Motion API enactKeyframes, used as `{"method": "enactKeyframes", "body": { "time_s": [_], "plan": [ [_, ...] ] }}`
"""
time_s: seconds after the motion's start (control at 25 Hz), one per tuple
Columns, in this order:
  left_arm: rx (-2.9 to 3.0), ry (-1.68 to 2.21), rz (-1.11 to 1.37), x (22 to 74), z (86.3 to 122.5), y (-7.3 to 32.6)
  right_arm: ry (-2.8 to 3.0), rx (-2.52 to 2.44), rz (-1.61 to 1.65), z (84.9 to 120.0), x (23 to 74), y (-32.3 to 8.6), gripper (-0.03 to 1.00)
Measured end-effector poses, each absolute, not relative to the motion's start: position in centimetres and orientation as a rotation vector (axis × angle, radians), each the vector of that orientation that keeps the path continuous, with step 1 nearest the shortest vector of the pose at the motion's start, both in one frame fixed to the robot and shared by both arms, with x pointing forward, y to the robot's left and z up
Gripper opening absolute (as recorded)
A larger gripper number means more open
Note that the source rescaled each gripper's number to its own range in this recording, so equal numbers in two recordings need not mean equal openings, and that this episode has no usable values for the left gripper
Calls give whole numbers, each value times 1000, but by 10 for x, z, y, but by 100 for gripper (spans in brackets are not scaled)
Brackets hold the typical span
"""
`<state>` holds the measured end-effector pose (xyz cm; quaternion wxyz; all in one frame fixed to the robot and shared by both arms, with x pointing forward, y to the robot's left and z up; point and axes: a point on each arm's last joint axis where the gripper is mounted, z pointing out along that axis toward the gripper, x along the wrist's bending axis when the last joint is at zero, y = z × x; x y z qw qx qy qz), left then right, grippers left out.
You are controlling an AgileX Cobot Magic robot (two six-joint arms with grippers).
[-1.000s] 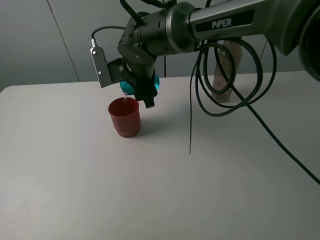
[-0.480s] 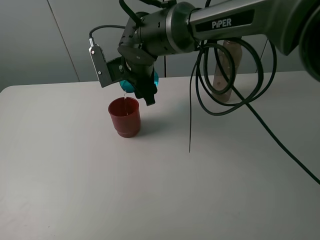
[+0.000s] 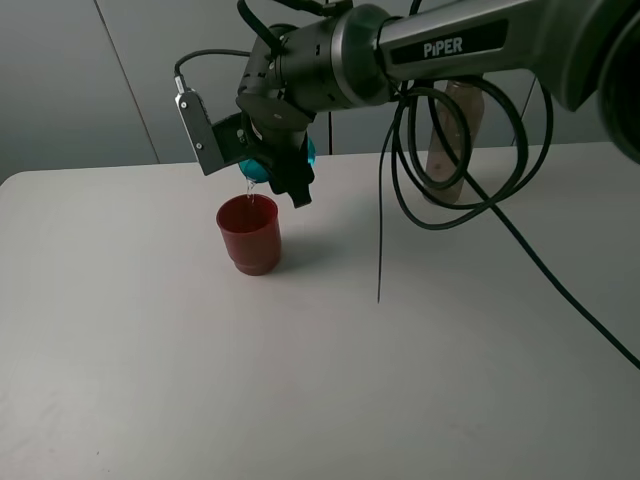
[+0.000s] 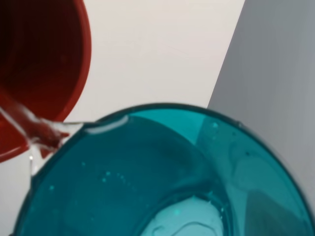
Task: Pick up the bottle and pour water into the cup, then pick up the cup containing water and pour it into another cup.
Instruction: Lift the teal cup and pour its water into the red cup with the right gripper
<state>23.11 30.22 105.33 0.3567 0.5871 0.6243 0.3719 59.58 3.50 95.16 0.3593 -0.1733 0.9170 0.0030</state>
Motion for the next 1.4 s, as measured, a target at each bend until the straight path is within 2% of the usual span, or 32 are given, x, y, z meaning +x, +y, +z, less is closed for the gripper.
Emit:
{"method": "enactKeyframes", "body": {
  "time_s": [1.4],
  "plan": [
    [1516, 1612, 960, 231, 1053, 302, 2276, -596, -46, 955, 596, 39, 10]
  ]
}}
